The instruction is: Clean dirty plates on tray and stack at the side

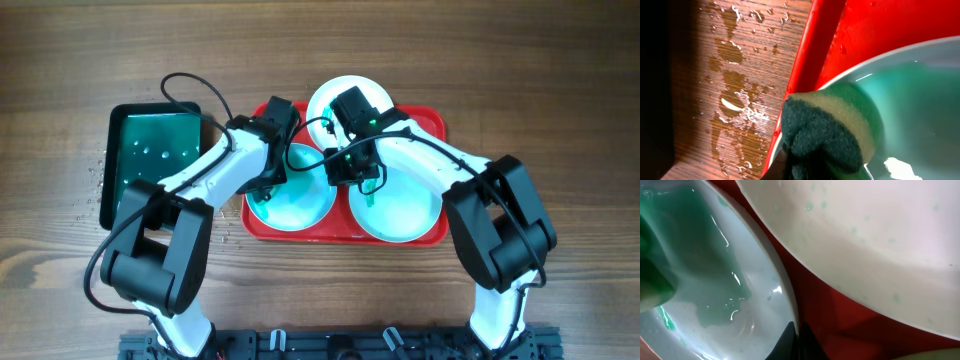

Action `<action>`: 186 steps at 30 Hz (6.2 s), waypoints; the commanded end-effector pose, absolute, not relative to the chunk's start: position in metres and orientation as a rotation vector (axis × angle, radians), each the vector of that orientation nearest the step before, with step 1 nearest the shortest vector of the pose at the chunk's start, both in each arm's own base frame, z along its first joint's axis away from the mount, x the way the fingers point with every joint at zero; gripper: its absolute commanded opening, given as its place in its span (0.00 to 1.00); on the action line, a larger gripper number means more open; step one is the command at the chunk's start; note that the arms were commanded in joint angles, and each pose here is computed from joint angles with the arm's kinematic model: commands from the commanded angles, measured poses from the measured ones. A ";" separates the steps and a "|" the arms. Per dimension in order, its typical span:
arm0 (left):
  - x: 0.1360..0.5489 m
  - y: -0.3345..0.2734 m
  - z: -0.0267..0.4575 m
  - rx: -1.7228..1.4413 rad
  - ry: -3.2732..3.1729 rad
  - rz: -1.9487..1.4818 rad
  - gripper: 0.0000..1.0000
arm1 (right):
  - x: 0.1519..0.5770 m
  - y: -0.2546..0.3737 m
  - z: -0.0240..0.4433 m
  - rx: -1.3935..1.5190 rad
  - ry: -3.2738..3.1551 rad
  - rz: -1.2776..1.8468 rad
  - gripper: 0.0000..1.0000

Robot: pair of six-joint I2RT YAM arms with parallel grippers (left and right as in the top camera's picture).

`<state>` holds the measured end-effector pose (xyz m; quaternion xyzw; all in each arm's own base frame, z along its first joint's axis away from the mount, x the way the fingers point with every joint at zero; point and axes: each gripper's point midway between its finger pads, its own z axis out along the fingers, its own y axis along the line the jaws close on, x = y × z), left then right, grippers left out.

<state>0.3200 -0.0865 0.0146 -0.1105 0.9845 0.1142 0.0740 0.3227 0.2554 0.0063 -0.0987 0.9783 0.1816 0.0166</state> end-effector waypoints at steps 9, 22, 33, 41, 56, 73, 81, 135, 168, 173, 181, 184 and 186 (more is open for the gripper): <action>0.324 -0.157 0.026 -0.328 3.021 -0.278 0.04 | 0.320 0.253 0.000 -0.302 3.060 0.552 0.04; 0.313 -0.082 0.010 -0.353 2.916 0.286 0.04 | 0.320 0.253 0.000 -0.302 3.063 0.551 0.04; 0.329 -0.088 0.112 -0.433 2.687 0.049 0.04 | 0.326 0.272 0.029 -0.341 2.991 0.704 0.04; 0.317 0.013 0.219 -0.804 2.298 -0.069 0.04 | 0.356 0.247 0.109 -0.332 2.740 0.464 0.04; 0.305 0.050 0.206 -1.023 2.294 -0.079 0.04 | 0.374 0.228 0.212 -0.622 2.148 -0.471 0.04; 0.304 0.050 0.205 -1.024 2.297 -0.078 0.04 | 0.337 0.292 0.286 -0.964 1.657 -0.900 0.04; 0.304 0.050 0.205 -1.024 2.299 -0.077 0.04 | 0.337 0.292 0.286 -0.960 1.659 -0.896 0.04; 0.303 0.050 0.204 -1.025 2.303 -0.076 0.04 | 0.413 0.203 0.218 -0.381 2.243 -0.040 0.04; 0.299 0.050 0.201 -1.032 2.323 -0.068 0.04 | 0.436 -0.071 0.078 0.493 2.424 0.536 0.68; 0.299 0.049 0.202 -1.032 2.323 -0.069 0.04 | 0.449 0.019 0.084 0.258 2.451 0.631 0.61; 0.299 0.046 0.201 -1.028 2.331 -0.090 0.04 | 0.451 0.103 0.069 0.255 2.478 0.299 0.60; 0.299 0.046 0.201 -1.028 2.331 -0.090 0.04 | 0.448 0.113 0.057 0.223 2.484 0.169 0.60; 0.299 0.046 0.201 -1.028 2.331 -0.090 0.04 | 0.448 0.117 0.045 0.210 2.496 0.143 0.60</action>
